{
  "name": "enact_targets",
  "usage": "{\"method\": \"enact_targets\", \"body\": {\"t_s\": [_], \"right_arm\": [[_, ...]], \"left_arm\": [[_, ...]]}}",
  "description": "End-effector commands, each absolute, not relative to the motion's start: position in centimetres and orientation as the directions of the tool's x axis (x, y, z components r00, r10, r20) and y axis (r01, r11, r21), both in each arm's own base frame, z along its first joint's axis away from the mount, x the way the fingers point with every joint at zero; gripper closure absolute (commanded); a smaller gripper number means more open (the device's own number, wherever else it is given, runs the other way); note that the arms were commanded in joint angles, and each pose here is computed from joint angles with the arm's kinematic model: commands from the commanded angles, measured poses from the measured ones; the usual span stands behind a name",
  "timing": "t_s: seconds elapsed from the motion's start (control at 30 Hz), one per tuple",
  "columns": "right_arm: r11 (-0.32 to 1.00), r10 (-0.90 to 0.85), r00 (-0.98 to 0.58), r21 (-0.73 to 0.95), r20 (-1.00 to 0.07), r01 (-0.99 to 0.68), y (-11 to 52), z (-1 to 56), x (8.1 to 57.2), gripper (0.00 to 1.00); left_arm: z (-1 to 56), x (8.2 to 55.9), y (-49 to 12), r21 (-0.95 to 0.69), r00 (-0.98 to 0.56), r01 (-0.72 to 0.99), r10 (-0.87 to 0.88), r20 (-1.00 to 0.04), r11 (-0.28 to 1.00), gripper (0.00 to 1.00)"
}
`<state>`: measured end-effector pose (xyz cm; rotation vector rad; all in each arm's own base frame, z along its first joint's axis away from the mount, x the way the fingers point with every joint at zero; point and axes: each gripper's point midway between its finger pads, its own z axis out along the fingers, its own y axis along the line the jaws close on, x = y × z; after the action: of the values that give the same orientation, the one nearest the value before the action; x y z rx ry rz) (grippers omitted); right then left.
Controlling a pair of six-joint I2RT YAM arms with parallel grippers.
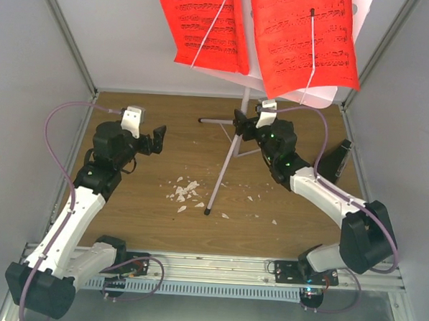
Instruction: Pack up the instrument practice props
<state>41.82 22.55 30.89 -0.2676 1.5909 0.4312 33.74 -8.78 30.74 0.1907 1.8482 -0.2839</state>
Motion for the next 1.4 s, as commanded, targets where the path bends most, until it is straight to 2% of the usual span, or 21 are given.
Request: {"method": "enact_targets", "body": {"t_s": [0.0,0.13,0.37,0.5,0.7,0.8,1.0,1.23,1.37], "right_arm": [[0.916,0.113,-0.099,0.143,-0.989,-0.375,20.9,30.3,40.5,0.18],[0.939,0.101,-0.166,0.149,-0.981,-0.311,18.8,27.1,38.9,0.11],[0.972,0.129,-0.294,0.179,-0.947,-0.15,13.4,22.8,34.9,0.12],[0.976,0.181,-0.298,0.209,-0.937,-0.065,9.7,23.3,32.5,0.12],[0.966,0.257,-0.212,0.254,-0.943,0.039,4.1,28.5,30.3,0.13],[0.965,0.259,-0.146,0.261,-0.955,0.007,3.6,33.2,29.4,0.15],[0.949,0.251,-0.047,0.256,-0.967,-0.184,5.6,41.8,26.5,0.19],[0.906,0.233,0.006,0.215,-0.972,-0.365,7.6,47.3,22.1,0.31],[0.832,0.228,0.069,0.158,-0.971,-0.532,9.7,50.4,18.7,0.32]], "left_arm": [[31.8,33.7,-8.0,-0.069,-0.239,0.246,-0.009,-0.971,0.967,0.01],[31.9,33.7,-7.7,-0.063,-0.231,0.232,-0.008,-0.973,0.971,0.01],[32.2,33.4,-7.4,-0.055,-0.216,0.216,-0.008,-0.976,0.975,0.01],[32.6,33.2,-7.4,-0.057,-0.202,0.22,-0.012,-0.979,0.974,0.01],[33.2,32.7,-7.1,-0.055,-0.178,0.211,-0.017,-0.984,0.976,0.01],[34.0,32.1,-8.2,-0.059,-0.15,0.282,-0.017,-0.988,0.957,0.01],[37.4,30.1,-12.8,-0.121,-0.101,0.543,-0.079,-0.992,0.831,0.06],[44.6,26.9,-18.5,-0.147,-0.055,0.74,-0.158,-0.986,0.656,0.1],[47.4,25.8,-22.2,-0.182,-0.091,0.833,-0.196,-0.976,0.522,0.12]]}}
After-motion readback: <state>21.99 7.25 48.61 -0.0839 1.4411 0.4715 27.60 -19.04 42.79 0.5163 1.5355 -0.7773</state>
